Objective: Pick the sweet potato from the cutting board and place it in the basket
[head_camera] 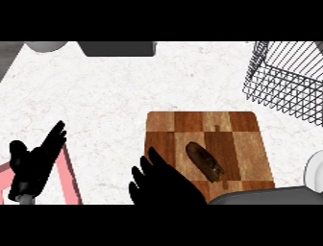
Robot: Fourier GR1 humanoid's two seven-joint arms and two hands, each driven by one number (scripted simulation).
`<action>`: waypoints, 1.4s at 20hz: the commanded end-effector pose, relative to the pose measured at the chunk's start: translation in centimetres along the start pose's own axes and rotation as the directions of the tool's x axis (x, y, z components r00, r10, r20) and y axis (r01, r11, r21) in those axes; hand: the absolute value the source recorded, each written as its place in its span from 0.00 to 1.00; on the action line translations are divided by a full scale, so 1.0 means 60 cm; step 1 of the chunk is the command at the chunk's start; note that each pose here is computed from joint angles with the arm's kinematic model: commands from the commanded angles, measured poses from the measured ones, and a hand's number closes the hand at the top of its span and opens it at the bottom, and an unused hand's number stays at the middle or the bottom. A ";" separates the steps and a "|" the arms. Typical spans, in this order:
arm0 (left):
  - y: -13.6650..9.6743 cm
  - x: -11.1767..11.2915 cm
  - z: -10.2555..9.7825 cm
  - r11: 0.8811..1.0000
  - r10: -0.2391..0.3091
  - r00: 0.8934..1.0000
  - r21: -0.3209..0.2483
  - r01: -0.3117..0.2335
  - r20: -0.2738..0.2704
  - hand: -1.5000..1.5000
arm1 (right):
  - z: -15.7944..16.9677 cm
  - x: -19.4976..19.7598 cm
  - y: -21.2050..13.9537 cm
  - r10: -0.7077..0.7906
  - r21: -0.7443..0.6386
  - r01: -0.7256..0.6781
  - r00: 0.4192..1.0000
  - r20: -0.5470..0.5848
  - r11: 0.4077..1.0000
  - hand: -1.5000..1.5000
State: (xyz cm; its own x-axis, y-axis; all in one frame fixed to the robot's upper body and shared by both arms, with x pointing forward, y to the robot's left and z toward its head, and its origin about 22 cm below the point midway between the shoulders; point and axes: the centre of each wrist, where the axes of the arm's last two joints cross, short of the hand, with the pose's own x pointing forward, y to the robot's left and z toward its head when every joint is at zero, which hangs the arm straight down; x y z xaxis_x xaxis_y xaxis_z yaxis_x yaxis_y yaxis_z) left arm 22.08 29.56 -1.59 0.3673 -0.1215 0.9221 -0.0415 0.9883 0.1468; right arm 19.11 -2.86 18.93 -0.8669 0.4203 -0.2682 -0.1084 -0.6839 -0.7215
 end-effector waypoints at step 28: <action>-0.020 -0.061 0.016 1.000 0.000 0.985 -0.017 -0.004 -0.174 0.50 | -0.096 -0.057 0.175 0.004 0.014 -0.003 0.999 -0.040 1.000 0.00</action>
State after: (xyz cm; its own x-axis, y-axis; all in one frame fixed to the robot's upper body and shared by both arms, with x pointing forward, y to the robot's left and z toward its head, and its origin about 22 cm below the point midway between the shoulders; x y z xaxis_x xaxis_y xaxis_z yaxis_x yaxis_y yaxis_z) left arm 22.04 29.28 -1.83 0.3511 -0.1288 0.9274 -0.0387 0.9876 0.1519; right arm 23.17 -6.87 9.87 -0.8480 0.4504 -0.2795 -0.1213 -0.6782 -0.7248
